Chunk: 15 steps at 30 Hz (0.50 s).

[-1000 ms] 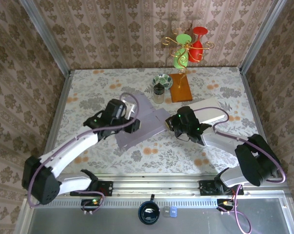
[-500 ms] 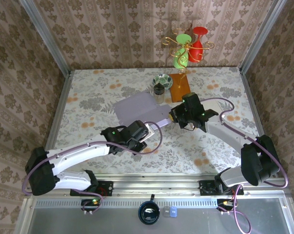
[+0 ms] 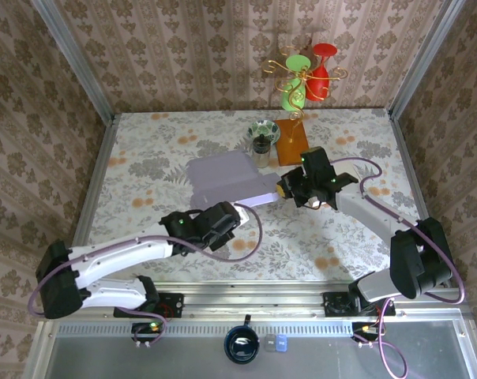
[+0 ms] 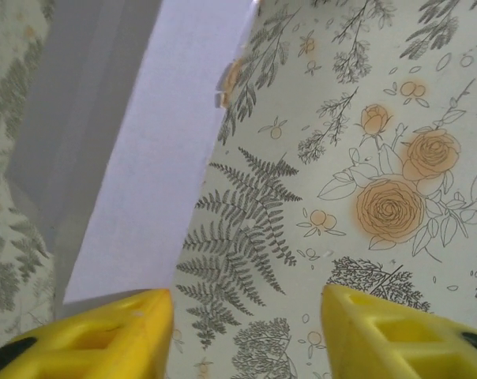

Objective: Fold the paper box

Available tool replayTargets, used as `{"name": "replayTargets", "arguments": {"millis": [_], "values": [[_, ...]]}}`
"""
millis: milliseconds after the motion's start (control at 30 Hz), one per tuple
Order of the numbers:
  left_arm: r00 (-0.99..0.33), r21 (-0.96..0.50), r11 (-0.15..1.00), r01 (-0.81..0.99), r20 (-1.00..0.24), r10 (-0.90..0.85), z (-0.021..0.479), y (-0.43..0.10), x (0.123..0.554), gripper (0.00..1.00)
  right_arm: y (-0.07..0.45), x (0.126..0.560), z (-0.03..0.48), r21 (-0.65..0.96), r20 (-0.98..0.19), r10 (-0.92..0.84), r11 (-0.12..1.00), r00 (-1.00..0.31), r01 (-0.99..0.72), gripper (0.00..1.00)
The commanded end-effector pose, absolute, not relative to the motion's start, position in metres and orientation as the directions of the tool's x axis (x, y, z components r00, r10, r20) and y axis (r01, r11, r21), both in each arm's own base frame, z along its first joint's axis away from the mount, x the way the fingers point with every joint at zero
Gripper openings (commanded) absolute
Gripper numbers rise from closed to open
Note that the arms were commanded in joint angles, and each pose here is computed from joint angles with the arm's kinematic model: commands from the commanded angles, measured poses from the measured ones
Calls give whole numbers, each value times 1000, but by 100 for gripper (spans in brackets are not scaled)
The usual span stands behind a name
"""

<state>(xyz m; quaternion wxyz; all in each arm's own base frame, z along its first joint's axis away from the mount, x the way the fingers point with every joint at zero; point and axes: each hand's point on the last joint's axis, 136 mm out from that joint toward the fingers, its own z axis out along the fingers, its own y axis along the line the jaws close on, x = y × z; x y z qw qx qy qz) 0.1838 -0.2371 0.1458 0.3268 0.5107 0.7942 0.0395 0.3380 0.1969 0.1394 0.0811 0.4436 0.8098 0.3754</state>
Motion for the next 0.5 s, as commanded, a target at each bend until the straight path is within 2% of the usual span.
{"name": "replayTargets", "arguments": {"millis": [0,233,467], "values": [[-211,475,454,754,-479,852,156,-223,185,58,199,338,142,664,218,760,344,-612,664,0],[-189,568,431,701,-435,881,156,-212,201,64,202,336,141,655,243,751,340,-614,675,0],[-115,498,358,789,-454,884,147,-233,191,64,200,337,140,649,256,755,329,-604,686,0]]}}
